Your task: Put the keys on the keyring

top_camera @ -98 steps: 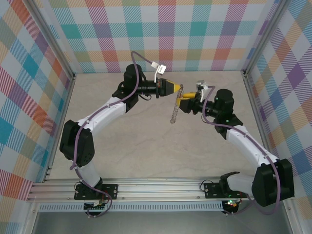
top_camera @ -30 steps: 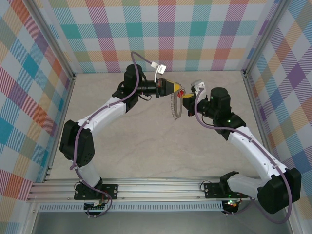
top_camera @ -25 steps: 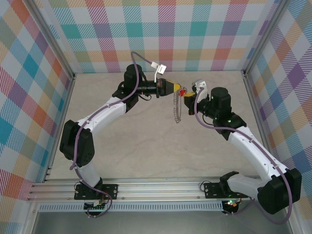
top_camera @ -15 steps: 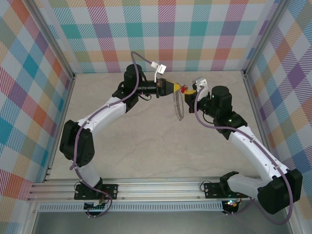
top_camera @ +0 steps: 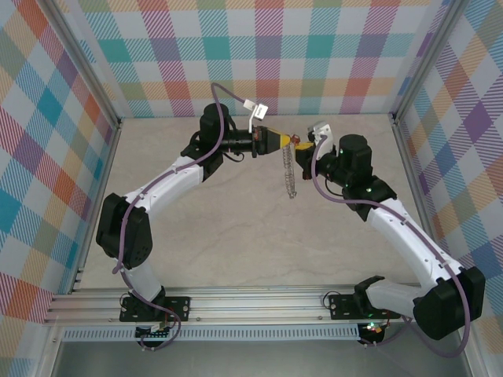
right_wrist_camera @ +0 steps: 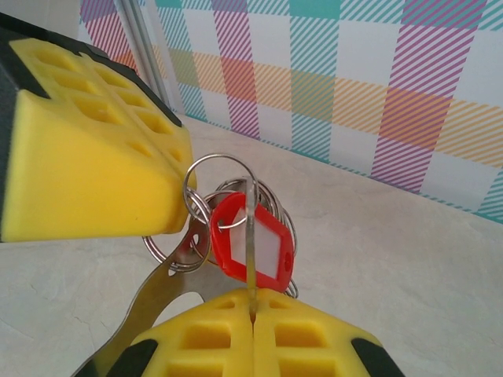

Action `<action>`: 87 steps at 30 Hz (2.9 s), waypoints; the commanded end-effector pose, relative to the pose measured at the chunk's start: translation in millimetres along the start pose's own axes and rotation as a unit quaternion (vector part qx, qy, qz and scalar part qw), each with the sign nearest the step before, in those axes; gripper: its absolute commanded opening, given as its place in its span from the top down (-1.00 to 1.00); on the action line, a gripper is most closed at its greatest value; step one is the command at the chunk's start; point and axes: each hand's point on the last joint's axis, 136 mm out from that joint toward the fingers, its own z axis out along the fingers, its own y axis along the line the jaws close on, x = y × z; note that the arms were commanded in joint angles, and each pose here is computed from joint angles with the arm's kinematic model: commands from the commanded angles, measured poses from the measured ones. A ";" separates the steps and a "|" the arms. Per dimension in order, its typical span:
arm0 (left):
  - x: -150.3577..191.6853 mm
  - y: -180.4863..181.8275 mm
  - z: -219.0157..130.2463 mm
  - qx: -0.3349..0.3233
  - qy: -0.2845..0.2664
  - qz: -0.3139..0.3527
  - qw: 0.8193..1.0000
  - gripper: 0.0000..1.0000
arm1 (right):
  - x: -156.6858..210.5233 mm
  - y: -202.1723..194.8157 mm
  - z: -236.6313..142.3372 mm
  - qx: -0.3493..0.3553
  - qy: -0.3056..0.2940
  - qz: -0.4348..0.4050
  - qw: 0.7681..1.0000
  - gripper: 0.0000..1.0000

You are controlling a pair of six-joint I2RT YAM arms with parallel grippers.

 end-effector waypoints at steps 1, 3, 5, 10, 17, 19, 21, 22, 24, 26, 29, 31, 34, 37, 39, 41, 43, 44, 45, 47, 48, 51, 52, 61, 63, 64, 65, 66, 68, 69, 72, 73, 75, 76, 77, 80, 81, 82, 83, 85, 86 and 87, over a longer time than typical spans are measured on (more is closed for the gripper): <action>-13.4 -17.3 -4.7 0.015 -0.014 0.035 0.999 1.00 | -23.2 1.9 -1.7 0.001 -0.028 -0.017 0.999 1.00; -13.3 -17.1 -4.6 0.015 -0.014 0.035 0.999 1.00 | -22.1 0.2 -1.4 0.005 -0.027 -0.018 0.999 1.00; -12.6 -16.3 -4.6 0.014 -0.014 0.035 0.999 1.00 | -21.9 -0.9 -2.2 0.009 -0.027 -0.019 0.999 1.00; -12.3 -15.0 -5.4 0.010 -0.014 0.036 0.999 1.00 | -23.6 -6.8 -7.4 0.030 -0.031 -0.021 0.999 1.00; -11.9 -7.0 -10.2 -0.014 -0.022 0.031 0.999 1.00 | -25.2 -14.0 -13.1 0.054 -0.029 -0.020 0.998 1.00; -11.5 -6.9 -10.7 -0.014 -0.022 0.030 0.999 0.97 | -25.9 -14.8 -14.1 0.058 -0.028 -0.019 0.998 1.00; -10.8 -7.2 -11.1 -0.014 -0.021 0.030 0.999 0.85 | -27.7 -15.7 -15.2 0.061 -0.029 -0.019 0.998 1.00; -10.7 -7.0 -11.2 -0.015 -0.022 0.030 0.999 0.75 | -28.5 -16.1 -15.3 0.062 -0.029 -0.019 0.997 1.00; -9.8 -6.0 -12.1 -0.017 -0.022 0.029 0.999 0.59 | -29.8 -17.0 -15.1 0.065 -0.028 -0.019 0.997 1.00; -9.2 -6.7 -12.8 -0.017 -0.022 0.030 0.999 0.49 | -31.1 -18.0 -14.7 0.068 -0.027 -0.020 0.997 1.00; -9.0 -5.1 -14.9 -0.022 -0.026 0.030 0.999 0.35 | -30.5 -20.1 -12.7 0.072 -0.020 -0.019 0.997 1.00; -9.3 -3.7 -16.7 -0.026 -0.029 0.030 0.999 0.28 | -28.8 -21.8 -10.5 0.075 -0.013 -0.021 0.997 1.00; -11.3 -2.4 -20.8 -0.034 -0.036 0.031 0.998 0.15 | -23.7 -24.0 -6.1 0.078 0.001 -0.022 0.997 1.00; -11.7 2.4 -26.5 -0.048 -0.046 0.028 0.997 0.03 | -18.5 -24.9 -2.0 0.077 0.014 -0.021 0.997 1.00; -13.0 7.4 -31.9 -0.063 -0.054 0.025 0.996 0.00 | -15.8 -24.9 0.9 0.074 0.021 -0.019 0.997 1.00; -15.8 15.5 -40.3 -0.087 -0.069 0.018 0.994 -0.06 | -12.7 -25.7 4.2 0.074 0.027 -0.016 0.997 1.00; -18.2 23.8 -49.4 -0.109 -0.083 0.010 0.991 -0.09 | -9.7 -26.6 8.0 0.073 0.033 -0.015 0.997 1.00; -18.1 27.9 -53.8 -0.118 -0.089 0.005 0.989 -0.10 | -7.1 -26.7 10.5 0.071 0.038 -0.013 0.997 1.00; -18.6 31.4 -58.4 -0.127 -0.095 0.001 0.987 -0.10 | -5.4 -27.3 12.6 0.071 0.041 -0.011 0.997 1.00; -19.1 37.6 -67.6 -0.140 -0.104 -0.007 0.985 -0.11 | -0.8 -28.6 18.1 0.070 0.047 -0.007 0.996 1.00; -18.4 39.7 -70.3 -0.145 -0.106 -0.011 0.984 -0.11 | 2.1 -29.0 21.5 0.069 0.051 -0.005 0.996 1.00; -15.9 44.6 -77.9 -0.156 -0.111 -0.017 0.981 -0.12 | 9.3 -31.5 31.4 0.069 0.062 -0.002 0.996 1.00; -15.6 44.6 -80.1 -0.158 -0.112 -0.017 0.981 -0.12 | 11.2 -32.6 35.0 0.069 0.065 -0.002 0.996 1.00; -10.3 56.0 -86.2 -0.168 -0.111 -0.025 0.979 -0.13 | 21.5 -54.1 77.8 0.077 0.090 -0.013 0.993 1.00; -10.3 58.5 -86.4 -0.169 -0.110 -0.028 0.979 -0.13 | 20.8 -61.4 88.4 0.077 0.092 -0.010 0.993 1.00; -11.0 59.6 -86.6 -0.169 -0.111 -0.028 0.979 -0.13 | 20.6 -64.7 94.7 0.076 0.092 -0.008 0.993 1.00; -10.7 61.1 -87.3 -0.171 -0.111 -0.029 0.979 -0.13 | 20.6 -68.0 100.0 0.077 0.093 -0.007 0.993 1.00; -10.6 62.6 -87.9 -0.171 -0.111 -0.031 0.979 -0.13 | 19.8 -71.0 106.5 0.075 0.094 -0.006 0.993 1.00; -11.0 64.7 -89.2 -0.173 -0.111 -0.032 0.978 -0.13 | 22.2 -74.9 119.1 0.069 0.099 -0.021 0.992 1.00; -11.3 64.8 -90.1 -0.174 -0.111 -0.032 0.978 -0.13 | 23.2 -76.0 123.8 0.067 0.101 -0.022 0.992 1.00; -11.3 66.4 -91.9 -0.176 -0.111 -0.034 0.977 -0.13 | 31.1 -76.0 138.8 0.054 0.108 -0.021 0.992 1.00; -11.1 66.8 -92.7 -0.177 -0.111 -0.035 0.977 -0.13 | 33.6 -76.7 142.6 0.052 0.109 -0.020 0.992 1.00; -11.0 67.7 -93.5 -0.179 -0.111 -0.036 0.977 -0.13 | 40.3 -76.3 148.3 0.046 0.114 -0.016 0.992 1.00; -10.7 67.8 -93.3 -0.179 -0.111 -0.036 0.977 -0.13 | 43.1 -75.8 150.1 0.043 0.116 -0.012 0.992 1.00; -10.6 67.7 -93.6 -0.179 -0.112 -0.036 0.977 -0.13 | 46.4 -75.3 151.5 0.041 0.118 -0.008 0.992 1.00; -9.4 68.8 -93.4 -0.179 -0.112 -0.039 0.977 -0.13 | 55.8 -69.3 150.7 0.031 0.124 0.016 0.992 1.00; -9.4 69.1 -93.4 -0.179 -0.113 -0.041 0.977 -0.13 | 60.0 -68.0 149.5 0.030 0.127 0.024 0.991 1.00; -9.5 69.0 -93.3 -0.178 -0.114 -0.042 0.977 -0.13 | 64.8 -64.9 148.0 0.027 0.132 0.030 0.990 1.00; -9.4 69.8 -93.5 -0.177 -0.115 -0.044 0.976 -0.13 | 71.2 -61.4 146.4 0.023 0.137 0.036 0.990 1.00; -7.9 70.4 -93.0 -0.176 -0.116 -0.048 0.976 -0.13 | 83.3 -56.0 143.0 0.020 0.147 0.048 0.988 1.00; -7.7 70.5 -93.2 -0.175 -0.117 -0.050 0.976 -0.14 | 91.7 -52.6 141.3 0.017 0.154 0.056 0.986 1.00; -7.7 69.8 -93.1 -0.174 -0.117 -0.050 0.976 -0.14 | 97.4 -49.3 139.2 0.014 0.158 0.064 0.985 1.00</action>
